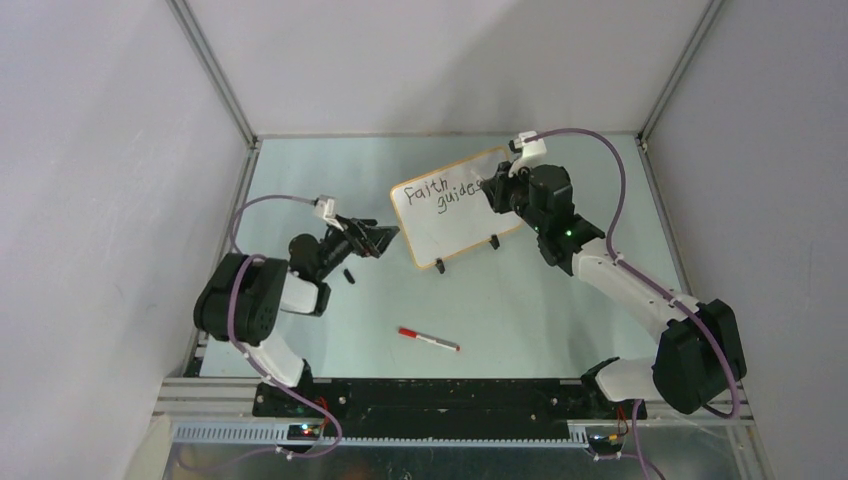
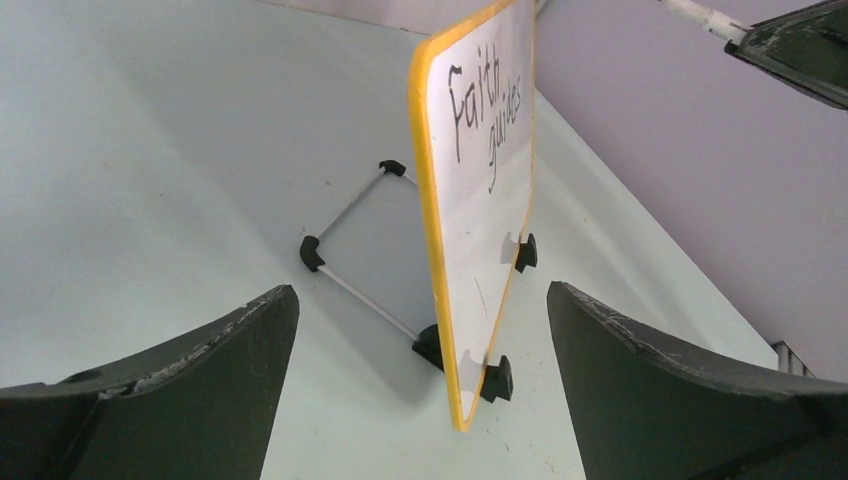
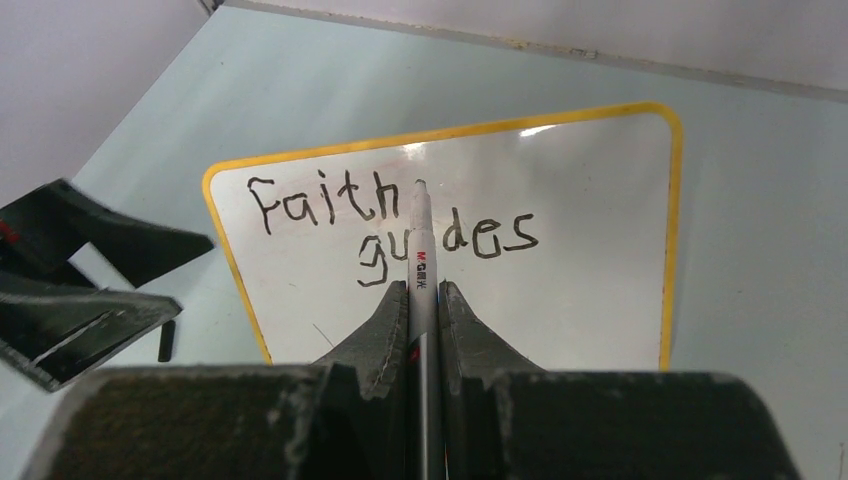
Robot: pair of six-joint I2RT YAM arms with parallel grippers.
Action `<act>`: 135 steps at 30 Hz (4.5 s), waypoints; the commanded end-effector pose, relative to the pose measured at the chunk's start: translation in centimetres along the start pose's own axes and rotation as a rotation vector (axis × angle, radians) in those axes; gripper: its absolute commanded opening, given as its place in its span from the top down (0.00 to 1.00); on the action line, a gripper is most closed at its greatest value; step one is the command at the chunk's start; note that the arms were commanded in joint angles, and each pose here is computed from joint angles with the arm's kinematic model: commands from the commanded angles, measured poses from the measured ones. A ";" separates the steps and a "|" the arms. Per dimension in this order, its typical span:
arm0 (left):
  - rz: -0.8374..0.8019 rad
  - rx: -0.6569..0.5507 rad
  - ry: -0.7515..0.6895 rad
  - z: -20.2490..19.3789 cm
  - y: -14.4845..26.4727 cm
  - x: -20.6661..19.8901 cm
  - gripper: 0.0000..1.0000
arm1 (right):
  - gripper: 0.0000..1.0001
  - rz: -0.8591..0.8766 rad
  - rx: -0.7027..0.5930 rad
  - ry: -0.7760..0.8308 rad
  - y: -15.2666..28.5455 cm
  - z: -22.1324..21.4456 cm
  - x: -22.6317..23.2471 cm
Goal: Write a sentence on the whiteboard
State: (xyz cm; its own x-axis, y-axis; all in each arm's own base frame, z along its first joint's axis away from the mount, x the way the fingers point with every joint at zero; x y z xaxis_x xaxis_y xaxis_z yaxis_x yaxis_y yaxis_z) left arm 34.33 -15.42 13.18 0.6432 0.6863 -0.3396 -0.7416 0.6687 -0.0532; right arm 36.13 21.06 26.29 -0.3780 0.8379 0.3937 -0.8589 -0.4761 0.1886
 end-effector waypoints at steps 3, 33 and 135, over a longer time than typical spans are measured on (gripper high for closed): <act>0.133 -0.128 -0.166 2.8 2.8 -1.1 0.01 | 1.00 -0.018 -0.072 0.026 -0.3 1.3 0.2; 0.608 -0.197 -0.265 4.9 8.8 0.4 0.01 | 1.00 -0.080 -0.145 0.030 0.0 1.6 0.3; -0.259 0.071 0.104 1.6 -5.8 -0.1 1.00 | 1.00 -0.028 -0.026 -0.011 0.9 -1.9 1.6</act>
State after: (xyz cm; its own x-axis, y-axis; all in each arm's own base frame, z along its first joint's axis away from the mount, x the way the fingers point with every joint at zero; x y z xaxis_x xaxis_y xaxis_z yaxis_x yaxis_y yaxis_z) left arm 38.75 -18.53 14.70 0.7441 0.5044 -0.4382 -0.5842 0.8094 -0.0604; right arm 34.37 23.01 23.76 -0.3485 0.8556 0.3827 -0.8623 -0.4527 0.2268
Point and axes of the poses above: each gripper's point midway between its finger pads, its own y axis back along the fingers, its own x axis along the line the jaws close on, z = x × y, the point moved 3 cm from there along y, back along the fingers, and after that the axes turned 12 degrees about -y, right-handed, at the moved point
